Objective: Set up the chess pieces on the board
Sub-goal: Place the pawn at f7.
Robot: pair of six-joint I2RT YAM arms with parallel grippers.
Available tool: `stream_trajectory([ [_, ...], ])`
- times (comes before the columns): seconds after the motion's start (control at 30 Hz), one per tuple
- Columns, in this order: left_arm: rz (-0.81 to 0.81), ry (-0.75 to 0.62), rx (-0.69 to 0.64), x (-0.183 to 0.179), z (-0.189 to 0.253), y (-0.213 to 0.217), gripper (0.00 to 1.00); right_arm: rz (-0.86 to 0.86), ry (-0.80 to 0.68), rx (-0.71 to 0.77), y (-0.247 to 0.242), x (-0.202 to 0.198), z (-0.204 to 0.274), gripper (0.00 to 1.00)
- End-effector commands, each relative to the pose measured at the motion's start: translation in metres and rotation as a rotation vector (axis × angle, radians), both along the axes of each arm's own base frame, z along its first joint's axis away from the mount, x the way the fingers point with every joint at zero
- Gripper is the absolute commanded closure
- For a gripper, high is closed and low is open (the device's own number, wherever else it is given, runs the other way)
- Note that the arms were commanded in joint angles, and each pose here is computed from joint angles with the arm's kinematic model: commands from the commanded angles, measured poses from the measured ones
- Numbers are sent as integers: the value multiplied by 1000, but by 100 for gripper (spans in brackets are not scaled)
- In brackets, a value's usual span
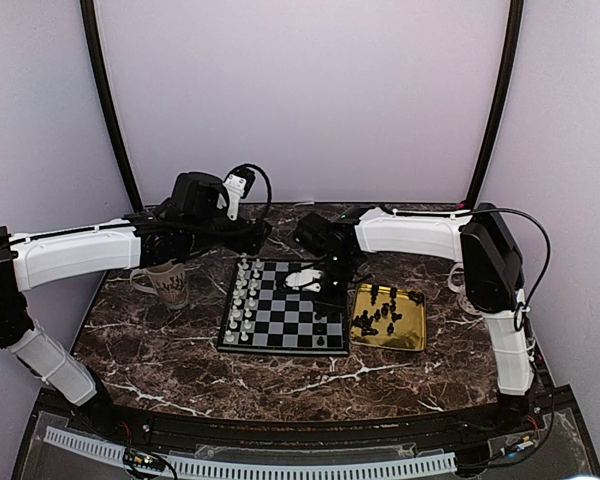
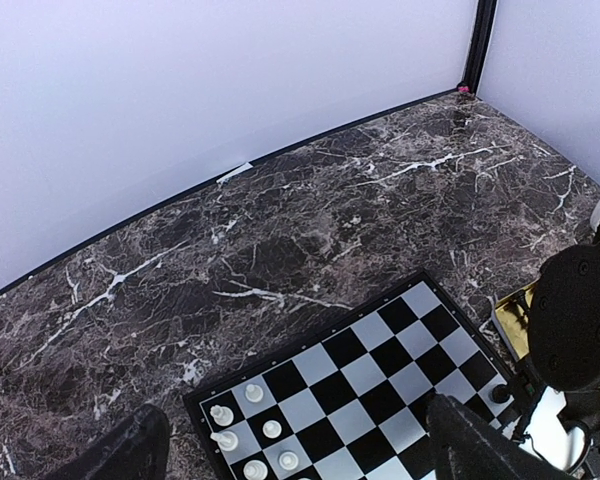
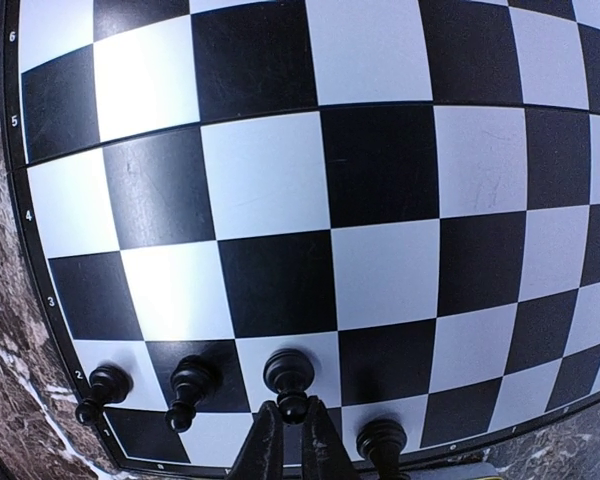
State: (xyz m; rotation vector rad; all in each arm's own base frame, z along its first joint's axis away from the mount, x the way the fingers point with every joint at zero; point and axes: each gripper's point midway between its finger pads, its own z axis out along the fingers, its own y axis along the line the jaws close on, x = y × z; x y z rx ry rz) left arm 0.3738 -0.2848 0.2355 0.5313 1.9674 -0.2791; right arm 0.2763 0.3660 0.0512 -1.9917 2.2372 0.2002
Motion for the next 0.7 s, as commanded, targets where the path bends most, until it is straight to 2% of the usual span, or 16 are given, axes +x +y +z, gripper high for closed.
stream_trajectory([
  [0.0,-16,-25,-30,-5,14,0,8,-11,-5,-10,-1,-2,1,92],
  [0.67,-31,-16,-35,-6,13,-3,8,-16,22,27,11,-1,2,84],
])
